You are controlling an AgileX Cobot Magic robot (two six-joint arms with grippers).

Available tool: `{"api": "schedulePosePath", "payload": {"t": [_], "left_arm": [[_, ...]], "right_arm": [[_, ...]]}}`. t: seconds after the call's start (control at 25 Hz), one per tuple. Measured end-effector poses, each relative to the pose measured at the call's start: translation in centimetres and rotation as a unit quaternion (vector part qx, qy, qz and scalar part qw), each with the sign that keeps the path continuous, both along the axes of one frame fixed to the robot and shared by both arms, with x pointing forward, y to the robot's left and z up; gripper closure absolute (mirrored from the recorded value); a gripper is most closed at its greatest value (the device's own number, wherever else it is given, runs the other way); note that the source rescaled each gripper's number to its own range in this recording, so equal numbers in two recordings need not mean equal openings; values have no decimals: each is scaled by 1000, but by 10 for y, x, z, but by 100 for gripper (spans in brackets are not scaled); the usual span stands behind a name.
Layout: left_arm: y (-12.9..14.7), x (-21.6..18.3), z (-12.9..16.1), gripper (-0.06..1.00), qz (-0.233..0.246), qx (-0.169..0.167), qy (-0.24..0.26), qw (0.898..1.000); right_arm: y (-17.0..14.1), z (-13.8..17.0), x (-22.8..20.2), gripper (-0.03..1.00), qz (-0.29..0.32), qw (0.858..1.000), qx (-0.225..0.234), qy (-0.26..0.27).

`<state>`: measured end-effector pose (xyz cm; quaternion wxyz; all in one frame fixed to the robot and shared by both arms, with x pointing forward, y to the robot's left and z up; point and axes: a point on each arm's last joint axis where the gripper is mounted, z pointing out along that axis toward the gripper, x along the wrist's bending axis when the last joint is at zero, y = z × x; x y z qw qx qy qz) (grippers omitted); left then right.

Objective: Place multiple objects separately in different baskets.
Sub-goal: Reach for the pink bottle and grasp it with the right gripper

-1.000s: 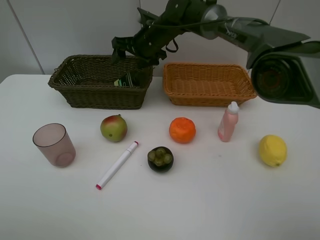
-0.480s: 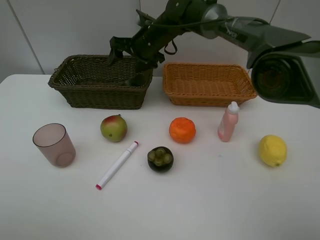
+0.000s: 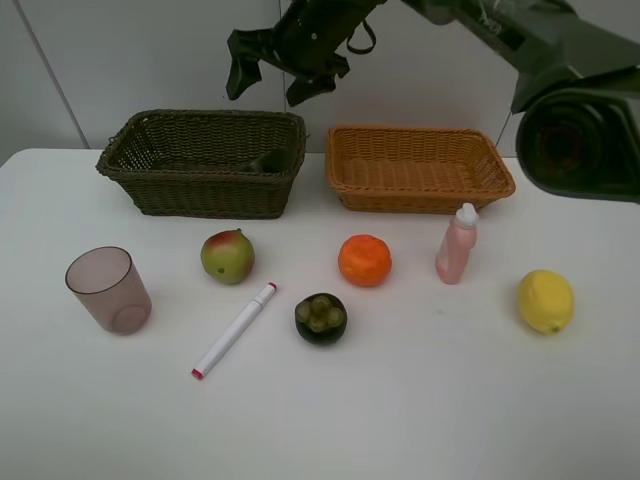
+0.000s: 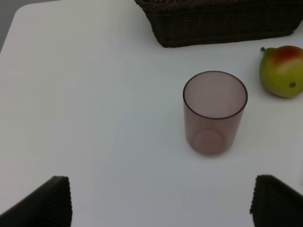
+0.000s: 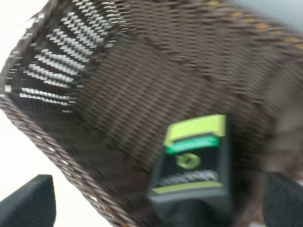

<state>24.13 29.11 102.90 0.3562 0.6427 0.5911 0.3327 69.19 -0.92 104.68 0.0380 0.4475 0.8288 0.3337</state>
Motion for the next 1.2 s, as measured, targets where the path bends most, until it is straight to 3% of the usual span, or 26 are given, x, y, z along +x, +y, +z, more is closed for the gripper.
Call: {"api": "schedulePosePath", "payload": {"t": [0.2, 0.4, 0.56, 0.84, 1.2], "left_arm": [[0, 0, 0, -6, 0, 0, 0, 1000], [0, 0, 0, -6, 0, 0, 0, 1000], [0, 0, 0, -6, 0, 0, 0, 1000], [0, 0, 0, -6, 0, 0, 0, 1000], [0, 0, 0, -6, 0, 0, 0, 1000]], "right_arm": [[-24, 39, -4, 11, -51, 994, -72, -60], [-39, 65, -12, 25, -77, 987, -101, -94], [-50, 71, -18, 29, -86, 981, -141, -102], [-69, 49, -39, 29, -78, 972, -216, -50], [-94, 10, -68, 29, -78, 950, -302, 17]]}}
